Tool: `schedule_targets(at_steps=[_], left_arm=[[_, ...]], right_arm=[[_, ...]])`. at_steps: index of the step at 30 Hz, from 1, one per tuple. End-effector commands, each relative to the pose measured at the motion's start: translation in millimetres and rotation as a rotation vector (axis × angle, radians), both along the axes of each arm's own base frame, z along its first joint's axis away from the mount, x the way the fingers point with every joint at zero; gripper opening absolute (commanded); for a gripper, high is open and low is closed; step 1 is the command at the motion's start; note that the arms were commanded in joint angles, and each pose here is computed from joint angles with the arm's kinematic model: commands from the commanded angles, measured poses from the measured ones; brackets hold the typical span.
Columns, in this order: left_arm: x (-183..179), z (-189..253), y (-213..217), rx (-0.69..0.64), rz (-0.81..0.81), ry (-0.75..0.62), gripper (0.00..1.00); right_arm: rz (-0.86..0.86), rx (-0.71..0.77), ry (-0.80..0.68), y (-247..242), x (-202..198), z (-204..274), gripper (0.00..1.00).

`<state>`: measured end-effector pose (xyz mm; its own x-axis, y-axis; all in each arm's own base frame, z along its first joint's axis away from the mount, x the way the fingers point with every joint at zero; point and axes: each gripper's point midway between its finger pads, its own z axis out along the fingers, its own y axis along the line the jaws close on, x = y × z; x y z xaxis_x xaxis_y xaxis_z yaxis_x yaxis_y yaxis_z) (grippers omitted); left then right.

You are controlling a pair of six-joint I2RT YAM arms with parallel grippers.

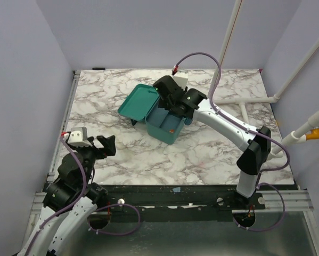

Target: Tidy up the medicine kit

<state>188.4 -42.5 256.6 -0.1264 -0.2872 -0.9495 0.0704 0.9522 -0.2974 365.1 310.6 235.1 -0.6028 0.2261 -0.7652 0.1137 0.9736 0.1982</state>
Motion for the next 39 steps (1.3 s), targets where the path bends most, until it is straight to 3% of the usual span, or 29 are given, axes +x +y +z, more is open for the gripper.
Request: schedule_targets(at_steps=[1, 5, 11, 17, 19, 25, 30, 39], left_arm=[[1.7, -7.2, -24.9, -0.042, -0.099, 0.075, 0.98], [7.0, -18.2, -37.6, -0.078, -0.122, 0.137, 0.99], [11.7, -31.6, -50.9, -0.126, -0.145, 0.194, 0.96], [16.8, -54.8, -73.5, -0.201, -0.192, 0.285, 0.79], [19.3, -65.0, -80.6, -0.222, -0.203, 0.317, 0.66], [30.6, -81.9, -94.1, -0.249, -0.212, 0.37, 0.25], [42.2, -93.6, -108.6, -0.25, -0.237, 0.427, 0.02], [68.9, -114.9, -129.0, -0.269, -0.276, 0.525, 0.0]], right_arm=[[0.145, -0.1, -0.088, -1.5, 16.9, 6.9, 0.57], [0.156, -0.13, -0.123, -11.4, 41.9, 4.2, 0.55], [0.083, -0.172, -0.162, -36.3, 91.5, -4.9, 0.43], [0.041, -0.149, -0.119, -62.3, 137.0, -26.9, 0.1], [0.043, -0.141, -0.097, -68.2, 147.4, -36.1, 0.01], [0.089, -0.14, -0.053, -77.0, 169.0, -56.5, 0.01], [0.161, -0.194, 0.001, -73.6, 171.3, -83.1, 0.01], [0.333, -0.175, 0.072, -59.6, 146.9, -106.1, 0.01]])
